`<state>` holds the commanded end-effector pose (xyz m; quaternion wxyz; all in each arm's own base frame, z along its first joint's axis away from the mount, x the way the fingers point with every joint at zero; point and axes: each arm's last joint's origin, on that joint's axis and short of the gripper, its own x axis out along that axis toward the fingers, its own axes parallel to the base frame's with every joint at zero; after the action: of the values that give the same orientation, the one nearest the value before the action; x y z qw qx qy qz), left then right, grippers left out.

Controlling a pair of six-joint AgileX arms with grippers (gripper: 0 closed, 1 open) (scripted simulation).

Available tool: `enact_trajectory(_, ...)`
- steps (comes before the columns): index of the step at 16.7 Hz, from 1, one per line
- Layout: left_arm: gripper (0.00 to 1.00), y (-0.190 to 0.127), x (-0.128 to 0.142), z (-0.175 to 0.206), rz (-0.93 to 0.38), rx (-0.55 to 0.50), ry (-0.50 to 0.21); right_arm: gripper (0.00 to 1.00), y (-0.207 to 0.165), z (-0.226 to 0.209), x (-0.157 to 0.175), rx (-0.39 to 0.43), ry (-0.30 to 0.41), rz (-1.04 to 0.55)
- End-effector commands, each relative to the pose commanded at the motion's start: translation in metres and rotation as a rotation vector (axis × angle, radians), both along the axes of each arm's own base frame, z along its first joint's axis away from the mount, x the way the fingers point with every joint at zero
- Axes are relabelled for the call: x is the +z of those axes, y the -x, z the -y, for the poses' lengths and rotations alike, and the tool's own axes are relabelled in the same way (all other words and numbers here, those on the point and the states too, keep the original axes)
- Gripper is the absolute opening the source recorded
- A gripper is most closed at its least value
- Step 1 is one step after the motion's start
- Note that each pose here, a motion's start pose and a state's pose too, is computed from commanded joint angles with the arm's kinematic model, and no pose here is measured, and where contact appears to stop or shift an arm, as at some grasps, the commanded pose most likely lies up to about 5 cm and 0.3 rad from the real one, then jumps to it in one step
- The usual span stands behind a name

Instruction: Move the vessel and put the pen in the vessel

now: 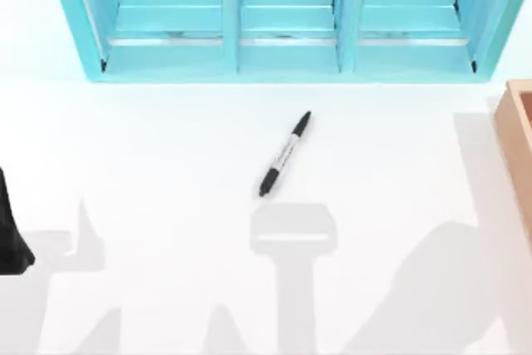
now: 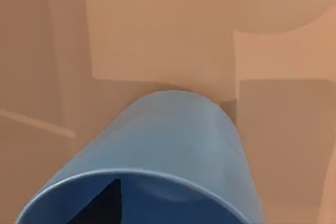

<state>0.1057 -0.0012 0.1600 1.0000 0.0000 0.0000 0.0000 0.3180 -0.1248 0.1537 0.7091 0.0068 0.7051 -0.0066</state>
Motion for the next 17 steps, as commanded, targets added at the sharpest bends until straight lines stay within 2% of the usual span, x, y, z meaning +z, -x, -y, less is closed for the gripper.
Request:
enact_trajectory(5,1.00,0.0000,0.0000,0.0000,0.000,0.000,0.000,1.00,0.0015,-0.0001,-0.0074,0.000,-0.001,-0.003)
enact_trajectory(17,1.00,0.0000,0.0000,0.0000,0.000,0.000,0.000,0.10,0.0015,-0.0001,-0.0074,0.000,-0.001,-0.003)
